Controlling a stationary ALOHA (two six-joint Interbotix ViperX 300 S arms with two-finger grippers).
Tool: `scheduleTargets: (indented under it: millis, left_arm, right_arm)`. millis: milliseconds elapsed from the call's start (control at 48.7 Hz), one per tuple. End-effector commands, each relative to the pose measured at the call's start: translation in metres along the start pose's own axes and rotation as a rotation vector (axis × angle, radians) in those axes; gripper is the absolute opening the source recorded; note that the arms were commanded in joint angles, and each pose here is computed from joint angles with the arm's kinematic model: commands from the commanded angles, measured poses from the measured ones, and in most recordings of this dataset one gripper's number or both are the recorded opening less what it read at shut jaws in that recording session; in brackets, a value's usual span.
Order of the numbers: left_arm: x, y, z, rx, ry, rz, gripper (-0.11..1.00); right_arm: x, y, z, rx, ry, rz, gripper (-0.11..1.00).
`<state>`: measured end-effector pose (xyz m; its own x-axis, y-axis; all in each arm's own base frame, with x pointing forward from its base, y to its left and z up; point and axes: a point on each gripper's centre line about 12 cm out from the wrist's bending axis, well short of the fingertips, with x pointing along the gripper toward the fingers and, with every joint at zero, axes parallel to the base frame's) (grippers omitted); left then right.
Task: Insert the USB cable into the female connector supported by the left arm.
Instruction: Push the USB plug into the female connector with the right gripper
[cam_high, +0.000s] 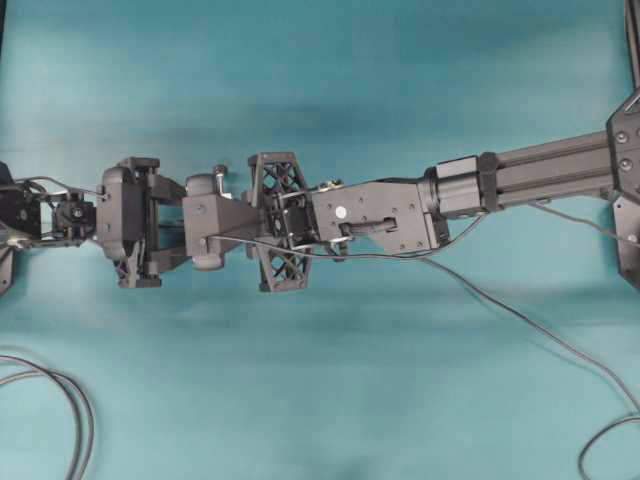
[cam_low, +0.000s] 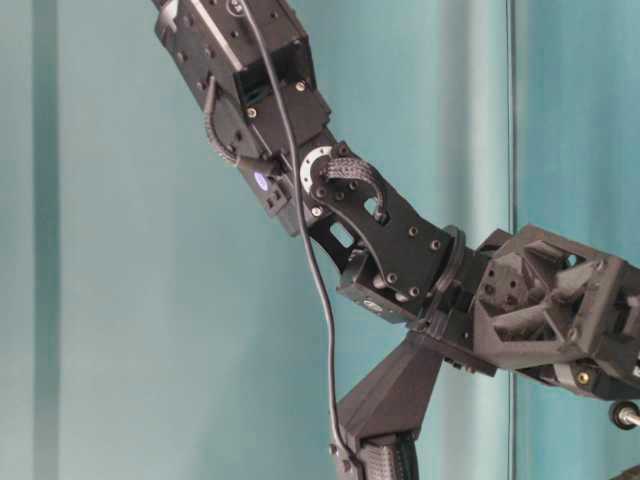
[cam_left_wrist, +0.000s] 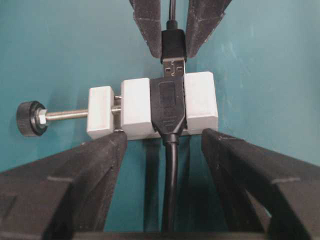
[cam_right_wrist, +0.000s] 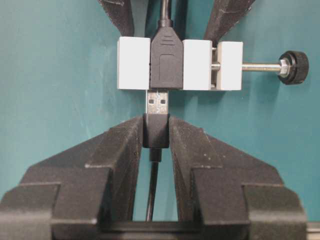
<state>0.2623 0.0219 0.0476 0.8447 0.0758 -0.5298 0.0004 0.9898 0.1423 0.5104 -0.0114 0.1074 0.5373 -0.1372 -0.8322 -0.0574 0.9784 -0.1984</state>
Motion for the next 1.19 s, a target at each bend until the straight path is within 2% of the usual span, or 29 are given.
scheduleTargets:
  millis: [0,390,1170]
  left_arm:
    - [0.007,0.003,0.005,0.018,-0.009,0.009,0.76]
    - [0.003,0.000,-0.002,0.021,0.023,-0.002,0.76]
    - [0.007,-0.003,0.005,0.024,0.003,-0.011,0.76]
  right_arm:
    - [-0.013,-0.003,0.018,-0.001,-0.058,-0.007,0.21]
    - [-0.015,-0.006,0.023,-0.035,-0.070,-0.013,0.21]
    - [-0.015,-0.014,0.025,-0.023,-0.080,-0.021,0.21]
